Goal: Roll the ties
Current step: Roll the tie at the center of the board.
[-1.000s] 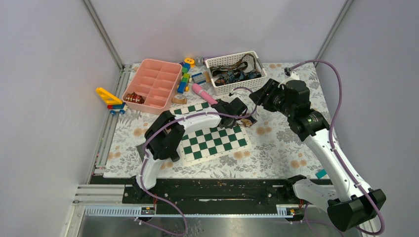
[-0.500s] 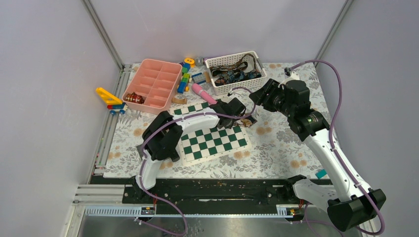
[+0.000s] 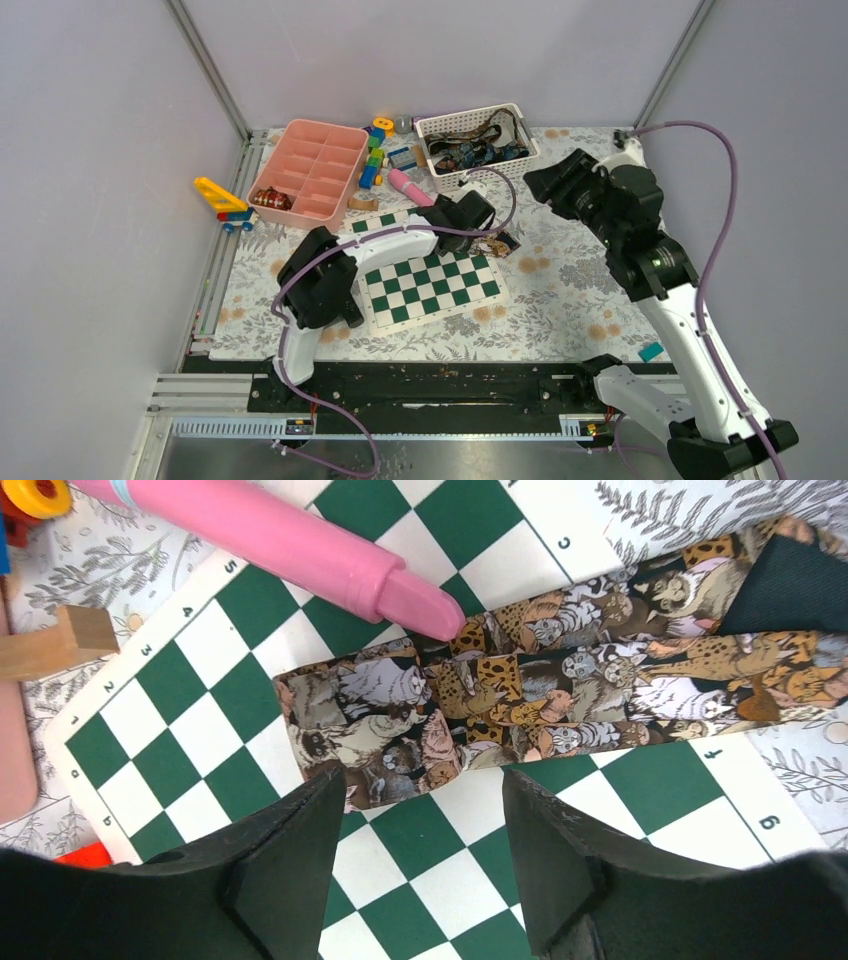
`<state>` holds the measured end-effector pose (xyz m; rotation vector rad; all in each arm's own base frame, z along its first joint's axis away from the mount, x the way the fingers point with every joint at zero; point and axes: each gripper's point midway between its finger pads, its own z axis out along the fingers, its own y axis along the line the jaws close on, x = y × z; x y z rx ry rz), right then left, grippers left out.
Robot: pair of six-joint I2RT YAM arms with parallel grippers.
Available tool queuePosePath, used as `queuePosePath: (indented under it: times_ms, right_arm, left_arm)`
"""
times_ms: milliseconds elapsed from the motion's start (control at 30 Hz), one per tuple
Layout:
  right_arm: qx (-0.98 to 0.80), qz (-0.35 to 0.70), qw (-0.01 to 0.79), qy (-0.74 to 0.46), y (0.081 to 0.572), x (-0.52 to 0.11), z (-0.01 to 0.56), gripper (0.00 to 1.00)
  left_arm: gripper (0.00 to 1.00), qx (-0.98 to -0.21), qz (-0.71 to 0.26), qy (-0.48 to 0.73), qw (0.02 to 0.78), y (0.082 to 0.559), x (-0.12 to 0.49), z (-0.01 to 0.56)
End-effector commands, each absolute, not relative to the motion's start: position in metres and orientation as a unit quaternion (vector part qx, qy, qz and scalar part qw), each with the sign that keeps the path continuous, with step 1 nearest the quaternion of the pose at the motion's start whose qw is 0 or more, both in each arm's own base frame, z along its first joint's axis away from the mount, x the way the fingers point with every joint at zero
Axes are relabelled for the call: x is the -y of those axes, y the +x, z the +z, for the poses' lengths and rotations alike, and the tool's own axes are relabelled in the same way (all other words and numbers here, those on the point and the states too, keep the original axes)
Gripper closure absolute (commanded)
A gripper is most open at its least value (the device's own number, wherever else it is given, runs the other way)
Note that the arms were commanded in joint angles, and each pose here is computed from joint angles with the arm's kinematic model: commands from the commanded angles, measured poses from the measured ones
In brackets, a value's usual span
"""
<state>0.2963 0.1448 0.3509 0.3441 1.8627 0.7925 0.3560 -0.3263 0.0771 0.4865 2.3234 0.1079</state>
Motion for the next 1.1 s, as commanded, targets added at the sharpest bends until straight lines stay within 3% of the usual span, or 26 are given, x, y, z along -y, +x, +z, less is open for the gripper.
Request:
queuePosePath:
  times_ms: [0, 233, 567, 867, 1067]
  right_arm:
    - [-0.741, 0.275, 0.567, 0.232, 0.301, -0.101, 0.36, 0.43]
    - [-0.764, 0.23, 0.55, 0.247, 0.311, -0.09, 0.33, 0.43]
    - [-0.888, 0.234, 0.367, 0.147, 0.364, -0.169, 0.195, 0.48]
    - [-0.903, 0.343, 0.255, 0.031, 0.373, -0.276, 0.149, 0.48]
    - [-0.91, 0.348, 0.227, 0.012, 0.383, -0.304, 0.13, 0.49]
  left_arm:
    - [0.38, -0.888, 0.026, 0.169, 0.427, 0.365, 0.323, 0.13]
    - [0.38, -0.893, 0.017, 0.099, 0.438, 0.375, 0.28, 0.144]
    - [0.31, -0.875, -0.152, 0.01, 0.459, 0.388, 0.24, 0.171]
    - [0.27, -0.839, -0.268, -0.028, 0.472, 0.387, 0.237, 0.167]
    - [0.24, -0.832, -0.313, -0.05, 0.455, 0.386, 0.241, 0.148]
